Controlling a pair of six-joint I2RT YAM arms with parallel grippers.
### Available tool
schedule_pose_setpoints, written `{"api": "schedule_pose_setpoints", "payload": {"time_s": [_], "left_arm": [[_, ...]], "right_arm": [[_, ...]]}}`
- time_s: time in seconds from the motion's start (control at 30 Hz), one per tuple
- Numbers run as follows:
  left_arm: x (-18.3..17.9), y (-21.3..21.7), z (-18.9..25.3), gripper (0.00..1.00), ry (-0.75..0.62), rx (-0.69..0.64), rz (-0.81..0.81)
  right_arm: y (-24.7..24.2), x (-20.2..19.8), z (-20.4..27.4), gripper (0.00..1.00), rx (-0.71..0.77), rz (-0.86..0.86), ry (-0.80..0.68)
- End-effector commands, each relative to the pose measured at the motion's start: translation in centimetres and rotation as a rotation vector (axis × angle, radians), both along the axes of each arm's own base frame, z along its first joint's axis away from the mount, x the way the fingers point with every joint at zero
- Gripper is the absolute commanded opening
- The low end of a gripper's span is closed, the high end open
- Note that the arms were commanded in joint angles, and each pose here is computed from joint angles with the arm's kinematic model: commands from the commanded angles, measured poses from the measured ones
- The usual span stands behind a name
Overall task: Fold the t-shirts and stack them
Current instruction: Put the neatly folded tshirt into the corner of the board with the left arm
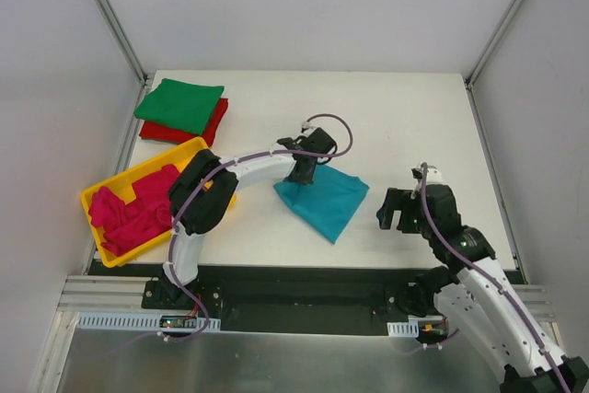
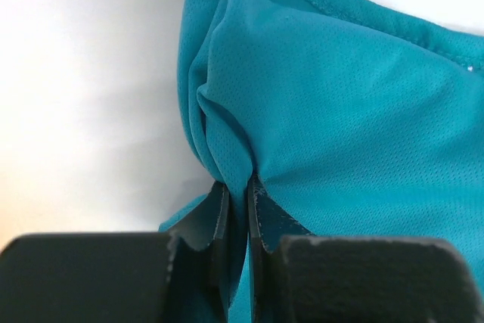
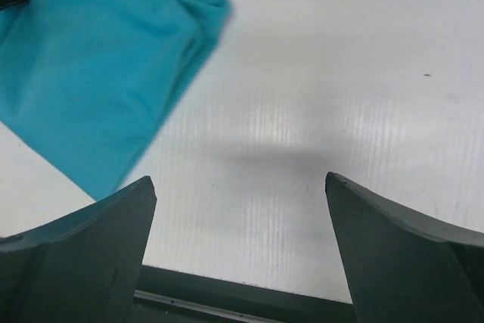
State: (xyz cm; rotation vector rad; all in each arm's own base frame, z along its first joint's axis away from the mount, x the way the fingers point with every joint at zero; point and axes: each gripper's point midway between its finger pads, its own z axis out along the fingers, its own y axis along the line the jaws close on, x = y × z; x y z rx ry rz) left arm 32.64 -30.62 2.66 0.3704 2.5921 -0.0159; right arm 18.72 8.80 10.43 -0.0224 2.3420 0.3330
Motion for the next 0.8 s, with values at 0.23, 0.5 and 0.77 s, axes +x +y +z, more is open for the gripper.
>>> {"api": "schedule_pose_setpoints", "payload": {"time_s": [0.23,0.5,0.77], "left_arm": [[9.9,16.7,9.7,0.0,-0.341,0.54,0.265],[16.1,22.5,14.2,0.0,-0.47,0.513,0.283],[20.8,26.1,19.0,0.0,-0.611,0.61,0.179]], "right_arm": [[-2.9,0.8,2.1,0.96,-0.015,-0.148,-0.202],[-3.0,1.0,1.7,0.96,-0.039,-0.147,-0.162],[-2.6,1.1,1.4,0.96,-0.043,-0.129,-0.141]]}}
